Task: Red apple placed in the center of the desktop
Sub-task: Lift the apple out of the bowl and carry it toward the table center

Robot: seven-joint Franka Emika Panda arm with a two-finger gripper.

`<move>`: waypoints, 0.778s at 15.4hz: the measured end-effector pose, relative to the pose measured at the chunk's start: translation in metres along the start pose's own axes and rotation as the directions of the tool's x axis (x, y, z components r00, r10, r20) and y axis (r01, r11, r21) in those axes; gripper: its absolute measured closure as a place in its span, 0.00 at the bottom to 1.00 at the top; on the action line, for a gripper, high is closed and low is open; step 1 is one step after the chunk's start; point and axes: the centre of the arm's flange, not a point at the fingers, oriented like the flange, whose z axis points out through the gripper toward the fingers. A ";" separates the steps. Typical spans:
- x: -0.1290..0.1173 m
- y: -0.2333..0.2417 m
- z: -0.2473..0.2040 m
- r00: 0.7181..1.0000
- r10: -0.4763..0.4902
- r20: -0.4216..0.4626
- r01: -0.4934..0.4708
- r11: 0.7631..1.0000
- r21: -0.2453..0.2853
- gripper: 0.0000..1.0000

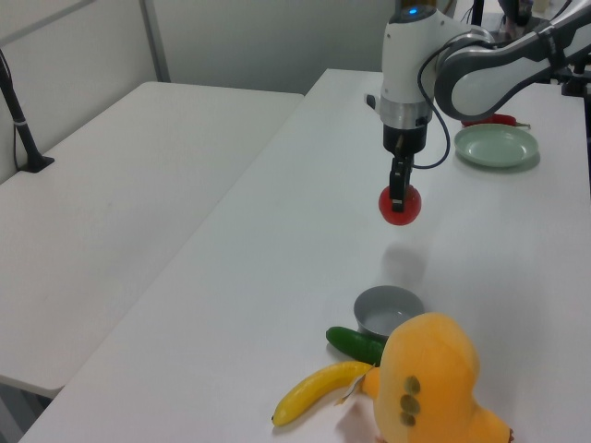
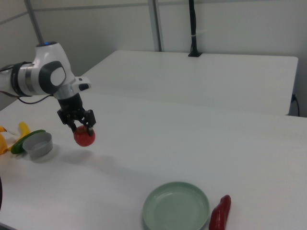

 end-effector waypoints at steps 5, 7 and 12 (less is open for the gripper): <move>-0.004 0.050 0.025 0.998 0.032 0.047 -0.031 0.999 -0.018 0.26; -0.004 0.057 0.033 0.998 0.038 0.059 -0.037 0.999 -0.019 0.26; 0.003 0.056 0.053 0.998 0.036 0.047 -0.035 0.999 -0.020 0.27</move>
